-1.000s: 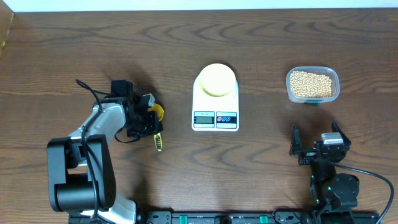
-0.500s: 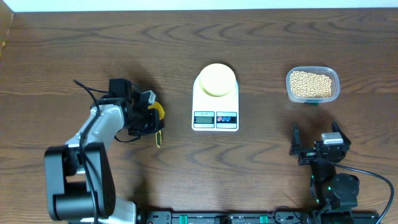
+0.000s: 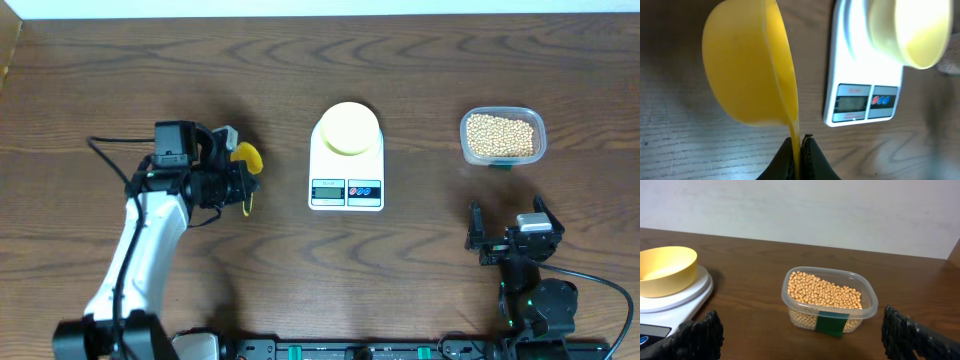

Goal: Scoop item into bowl and weigh 50g on scale
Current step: 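Lift the yellow scoop with the left gripper toward the scale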

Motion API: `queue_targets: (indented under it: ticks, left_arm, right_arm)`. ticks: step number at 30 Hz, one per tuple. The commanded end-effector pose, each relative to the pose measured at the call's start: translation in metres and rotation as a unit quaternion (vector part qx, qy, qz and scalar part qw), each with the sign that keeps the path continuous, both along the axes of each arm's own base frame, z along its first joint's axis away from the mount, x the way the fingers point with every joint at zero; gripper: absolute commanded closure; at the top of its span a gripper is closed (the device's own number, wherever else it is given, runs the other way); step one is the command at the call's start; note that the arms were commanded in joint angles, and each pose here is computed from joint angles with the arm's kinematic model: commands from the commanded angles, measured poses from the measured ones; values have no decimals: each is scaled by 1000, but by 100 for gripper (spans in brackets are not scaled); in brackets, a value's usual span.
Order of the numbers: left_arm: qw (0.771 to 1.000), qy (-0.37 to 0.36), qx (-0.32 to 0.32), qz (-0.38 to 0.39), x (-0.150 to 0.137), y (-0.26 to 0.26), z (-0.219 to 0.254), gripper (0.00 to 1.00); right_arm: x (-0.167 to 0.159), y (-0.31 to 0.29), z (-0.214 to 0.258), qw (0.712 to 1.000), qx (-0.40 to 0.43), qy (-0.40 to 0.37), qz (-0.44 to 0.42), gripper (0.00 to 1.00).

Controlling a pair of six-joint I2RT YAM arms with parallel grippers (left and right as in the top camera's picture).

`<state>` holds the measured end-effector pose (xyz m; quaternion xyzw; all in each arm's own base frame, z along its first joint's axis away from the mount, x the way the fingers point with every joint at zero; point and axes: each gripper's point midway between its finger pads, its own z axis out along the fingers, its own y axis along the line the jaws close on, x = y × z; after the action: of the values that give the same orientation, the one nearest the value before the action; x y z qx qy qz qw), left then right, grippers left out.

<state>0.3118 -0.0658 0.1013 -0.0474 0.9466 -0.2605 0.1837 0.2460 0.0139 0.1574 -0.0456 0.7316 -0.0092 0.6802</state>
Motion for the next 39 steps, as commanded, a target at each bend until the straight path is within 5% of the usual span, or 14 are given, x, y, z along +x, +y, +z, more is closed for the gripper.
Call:
queue_targets:
  ticks: [1, 16, 39]
  left_arm:
    - [999, -33, -11, 9, 5, -1, 23, 93]
    - [978, -140, -96, 124, 56, -1, 89, 93]
    - [946, -258, -194, 30, 67, -100, 161, 93]
  right_arm:
    - [0, 2, -1, 1000, -5, 0, 4, 1]
    - [0, 2, -1, 1000, -5, 0, 4, 1]
    - [0, 2, -1, 1000, -5, 0, 4, 1]
